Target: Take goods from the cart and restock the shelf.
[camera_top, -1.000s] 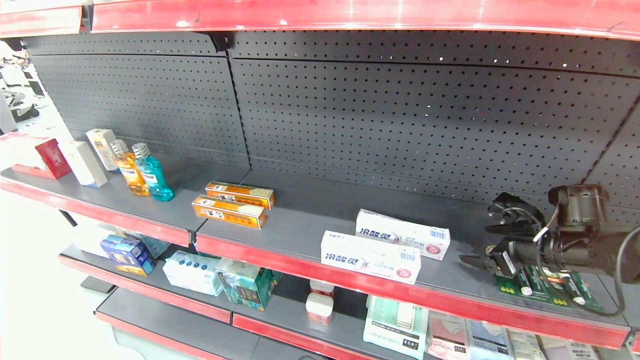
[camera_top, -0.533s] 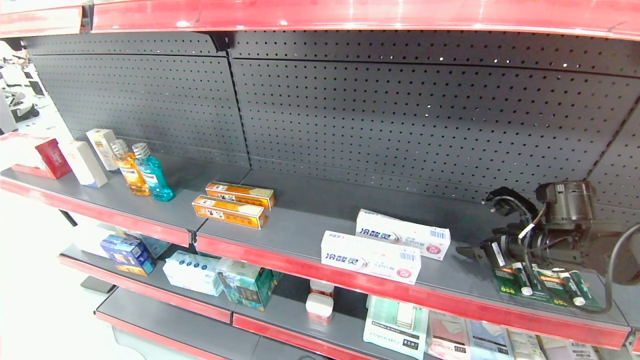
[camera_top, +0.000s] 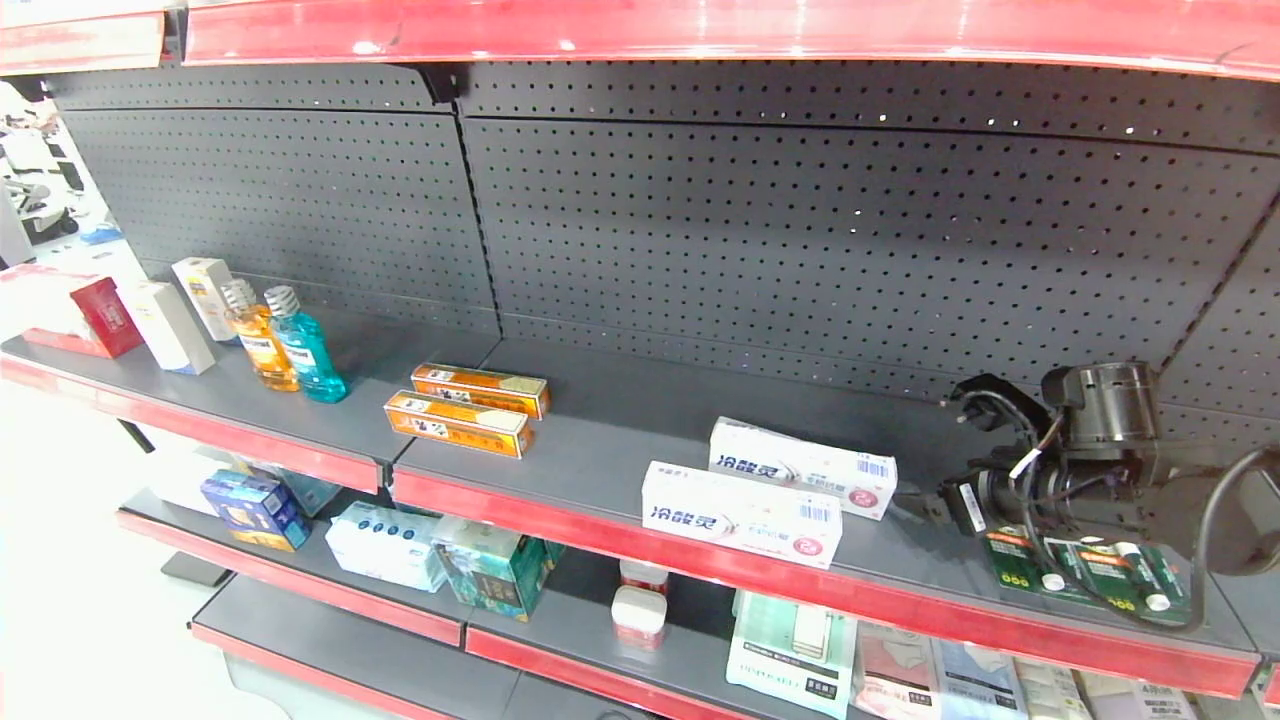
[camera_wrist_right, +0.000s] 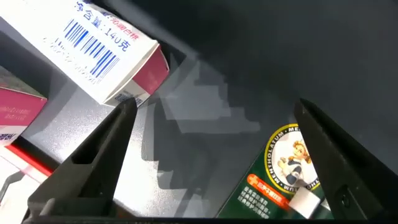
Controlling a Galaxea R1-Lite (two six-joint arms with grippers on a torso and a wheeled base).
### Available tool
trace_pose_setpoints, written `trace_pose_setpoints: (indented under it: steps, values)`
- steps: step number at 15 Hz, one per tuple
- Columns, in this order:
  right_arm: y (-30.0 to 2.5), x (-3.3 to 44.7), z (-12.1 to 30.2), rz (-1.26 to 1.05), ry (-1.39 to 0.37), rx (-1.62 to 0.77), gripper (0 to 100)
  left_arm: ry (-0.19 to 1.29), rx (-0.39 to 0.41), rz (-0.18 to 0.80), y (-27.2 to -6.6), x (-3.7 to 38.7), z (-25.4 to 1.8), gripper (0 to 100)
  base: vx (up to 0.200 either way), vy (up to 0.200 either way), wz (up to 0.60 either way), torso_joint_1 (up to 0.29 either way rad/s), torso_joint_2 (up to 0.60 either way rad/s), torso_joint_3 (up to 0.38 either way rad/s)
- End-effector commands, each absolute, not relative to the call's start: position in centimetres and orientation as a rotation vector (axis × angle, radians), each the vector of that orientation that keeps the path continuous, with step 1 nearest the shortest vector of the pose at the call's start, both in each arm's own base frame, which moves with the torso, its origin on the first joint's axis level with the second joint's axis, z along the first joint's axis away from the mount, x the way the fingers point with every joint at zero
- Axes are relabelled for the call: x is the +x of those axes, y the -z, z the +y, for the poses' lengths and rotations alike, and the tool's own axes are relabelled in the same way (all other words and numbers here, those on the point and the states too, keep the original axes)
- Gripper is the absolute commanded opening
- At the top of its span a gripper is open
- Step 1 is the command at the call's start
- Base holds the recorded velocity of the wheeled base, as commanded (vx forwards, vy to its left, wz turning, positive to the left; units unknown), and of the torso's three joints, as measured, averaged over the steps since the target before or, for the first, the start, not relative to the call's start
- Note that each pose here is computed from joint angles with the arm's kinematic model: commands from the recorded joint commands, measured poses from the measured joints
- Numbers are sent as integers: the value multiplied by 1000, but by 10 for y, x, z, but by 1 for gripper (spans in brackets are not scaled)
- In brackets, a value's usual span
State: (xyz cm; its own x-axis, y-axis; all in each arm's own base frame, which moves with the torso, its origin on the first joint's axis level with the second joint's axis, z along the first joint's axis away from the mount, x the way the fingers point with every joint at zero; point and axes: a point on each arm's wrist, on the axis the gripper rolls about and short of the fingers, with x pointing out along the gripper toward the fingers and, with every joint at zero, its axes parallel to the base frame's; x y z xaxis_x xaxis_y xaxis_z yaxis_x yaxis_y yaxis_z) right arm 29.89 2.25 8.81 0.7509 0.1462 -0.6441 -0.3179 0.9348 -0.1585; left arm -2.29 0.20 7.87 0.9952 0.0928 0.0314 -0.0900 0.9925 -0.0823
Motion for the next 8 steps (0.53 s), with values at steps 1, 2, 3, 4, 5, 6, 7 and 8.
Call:
trace_pose_setpoints:
  steps: [1,2,3,4,5,6,7,8]
  values:
    - [-86,302,23,680,-257,-263,100,-92,-81,-36,-79,-23,2,100,0,0,0,0,0,0]
    - [-87,303,23,678,-256,-262,100,-92,-81,-36,-79,-23,2,100,0,0,0,0,0,0]
    - [-86,304,23,678,-254,-261,100,-92,-81,-36,-79,-23,2,100,0,0,0,0,0,0]
    - [-86,306,23,677,-248,-262,100,-92,-81,-36,-79,-23,2,100,0,0,0,0,0,0]
    - [-86,310,23,673,-244,-263,100,-92,-81,-36,-79,-23,2,100,0,0,0,0,0,0]
    - [-86,311,24,671,-245,-264,100,-92,-81,-36,-79,-23,2,100,0,0,0,0,0,0]
    - [-86,311,26,669,-251,-266,100,-92,-81,-36,-79,-23,2,100,0,0,0,0,0,0]
    - [-87,312,27,668,-252,-263,100,-92,-81,-36,-79,-23,2,100,0,0,0,0,0,0]
